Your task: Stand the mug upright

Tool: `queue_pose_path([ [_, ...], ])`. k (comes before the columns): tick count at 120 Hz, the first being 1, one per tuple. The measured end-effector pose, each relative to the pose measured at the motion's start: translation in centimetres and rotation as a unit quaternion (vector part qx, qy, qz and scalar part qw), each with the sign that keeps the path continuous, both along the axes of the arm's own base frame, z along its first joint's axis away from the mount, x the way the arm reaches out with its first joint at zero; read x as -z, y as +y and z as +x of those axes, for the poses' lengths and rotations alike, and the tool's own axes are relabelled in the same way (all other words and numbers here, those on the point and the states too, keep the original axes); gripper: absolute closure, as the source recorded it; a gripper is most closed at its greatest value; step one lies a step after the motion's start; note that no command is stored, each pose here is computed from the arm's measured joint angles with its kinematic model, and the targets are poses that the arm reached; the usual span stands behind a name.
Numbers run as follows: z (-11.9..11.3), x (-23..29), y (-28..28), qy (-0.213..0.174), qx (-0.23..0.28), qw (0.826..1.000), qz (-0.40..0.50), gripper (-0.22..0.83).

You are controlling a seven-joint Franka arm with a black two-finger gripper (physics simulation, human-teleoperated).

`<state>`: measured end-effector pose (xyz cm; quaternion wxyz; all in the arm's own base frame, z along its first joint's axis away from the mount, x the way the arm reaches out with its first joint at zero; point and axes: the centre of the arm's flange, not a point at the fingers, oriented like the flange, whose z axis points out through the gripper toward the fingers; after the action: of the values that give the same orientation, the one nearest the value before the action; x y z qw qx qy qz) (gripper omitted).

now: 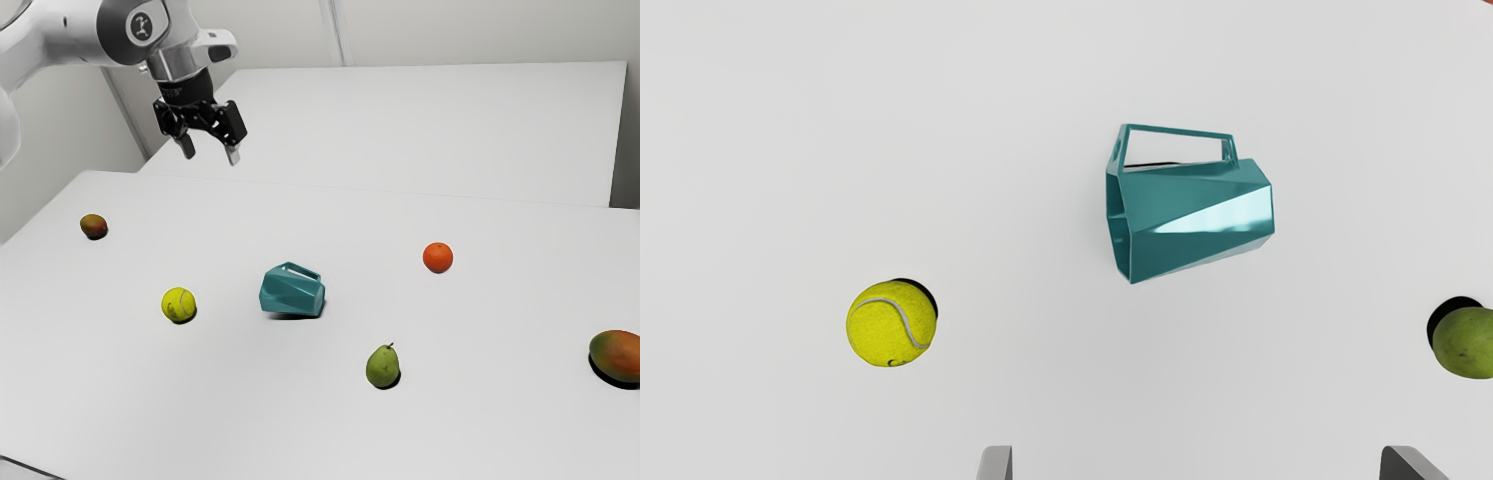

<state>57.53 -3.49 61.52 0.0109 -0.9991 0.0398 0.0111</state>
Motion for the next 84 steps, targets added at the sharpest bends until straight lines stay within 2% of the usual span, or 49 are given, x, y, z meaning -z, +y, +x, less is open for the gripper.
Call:
queue_pose_path([
  [31,0.0,1.4,0.6,0.012,-0.006,1.0,-0.001,0.0],
  [44,0.0,3.9,1.3,0.034,-0.014,0.999,-0.012,0.0],
  [65,-0.4,8.3,3.3,0.053,-0.036,0.995,-0.079,0.0],
  [84,-0.6,12.4,5.3,0.044,-0.04,0.987,-0.152,0.0],
])
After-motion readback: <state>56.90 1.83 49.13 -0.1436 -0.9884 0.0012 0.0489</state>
